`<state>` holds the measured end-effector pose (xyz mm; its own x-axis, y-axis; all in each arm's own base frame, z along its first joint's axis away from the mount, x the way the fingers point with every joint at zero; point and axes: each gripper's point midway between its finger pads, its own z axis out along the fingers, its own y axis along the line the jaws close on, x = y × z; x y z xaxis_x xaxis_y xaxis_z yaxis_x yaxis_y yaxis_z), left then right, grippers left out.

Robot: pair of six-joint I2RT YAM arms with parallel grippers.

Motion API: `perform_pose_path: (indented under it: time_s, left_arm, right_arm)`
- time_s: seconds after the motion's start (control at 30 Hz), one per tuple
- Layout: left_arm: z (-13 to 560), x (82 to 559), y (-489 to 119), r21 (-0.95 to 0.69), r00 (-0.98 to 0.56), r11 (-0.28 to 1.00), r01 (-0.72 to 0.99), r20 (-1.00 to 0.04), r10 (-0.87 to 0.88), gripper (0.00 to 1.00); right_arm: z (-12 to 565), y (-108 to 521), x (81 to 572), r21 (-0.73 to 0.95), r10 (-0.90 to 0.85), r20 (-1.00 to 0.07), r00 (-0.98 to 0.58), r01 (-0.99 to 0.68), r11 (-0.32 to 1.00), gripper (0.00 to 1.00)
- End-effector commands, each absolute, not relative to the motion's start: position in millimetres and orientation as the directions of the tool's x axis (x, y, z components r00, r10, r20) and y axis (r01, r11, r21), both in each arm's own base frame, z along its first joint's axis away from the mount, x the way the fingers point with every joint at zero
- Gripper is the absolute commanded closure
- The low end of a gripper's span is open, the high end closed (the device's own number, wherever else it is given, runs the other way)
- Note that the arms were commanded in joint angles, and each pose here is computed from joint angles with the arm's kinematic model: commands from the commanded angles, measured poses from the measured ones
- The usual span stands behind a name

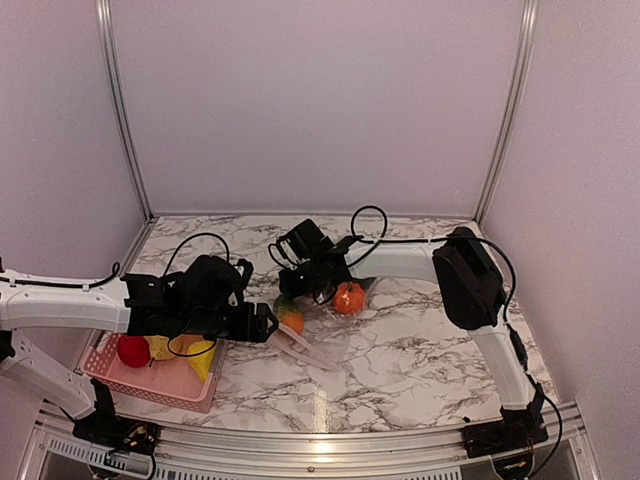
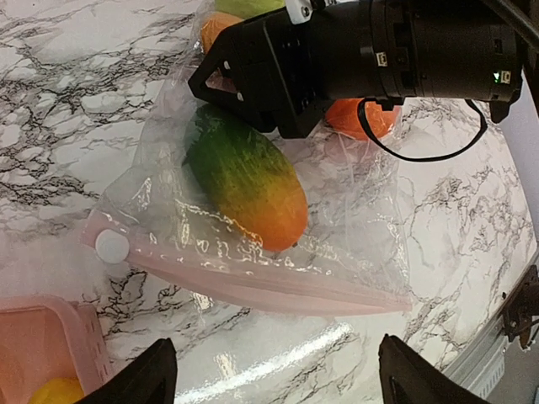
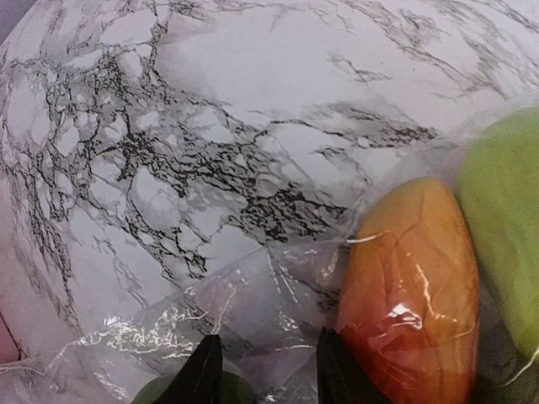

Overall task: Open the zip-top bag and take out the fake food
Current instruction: Pick up the fake fruit from the zipper food storage bag.

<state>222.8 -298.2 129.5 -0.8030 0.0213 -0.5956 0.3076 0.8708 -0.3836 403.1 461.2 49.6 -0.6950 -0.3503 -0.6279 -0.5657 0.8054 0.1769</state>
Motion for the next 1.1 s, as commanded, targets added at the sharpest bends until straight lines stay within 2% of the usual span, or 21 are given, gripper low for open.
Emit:
perform_pose_path:
  time_s: [0.0, 0.17, 0.4, 0.67, 1.07]
  left_arm:
    - [134, 219, -314, -0.395, -0.788, 0.848, 0.354, -0.615, 0.043, 0.21]
    - [123, 215, -324, -0.399, -0.792, 0.838, 0.373, -0.607, 0.063, 0.4]
    - [110, 217, -337, -0.402, -0.798, 0.836, 0.374, -0.599, 0.069, 0.55]
    - [93, 225, -345, -0.402, -0.812, 0.852, 0.337, -0.581, 0.047, 0.62]
    - [74, 223, -344, -0.402, -0.835, 0.865, 0.302, -0.548, 0.036, 0.67]
  right_arm:
    - [54, 451, 394, 0.168, -0.369, -0.599, -0.711, -0.562, 0.81, 0.63]
    - [69, 455, 385, 0.163, -0.377, -0.609, -0.698, -0.575, 0.802, 0.63]
    - [86, 449, 377, 0.152, -0.369, -0.621, -0.691, -0.568, 0.809, 0.63]
    - [97, 448, 369, 0.158, -0.372, -0.622, -0.689, -0.575, 0.802, 0.63]
    - [78, 453, 355, 0.179, -0.389, -0.595, -0.703, -0.588, 0.789, 0.64]
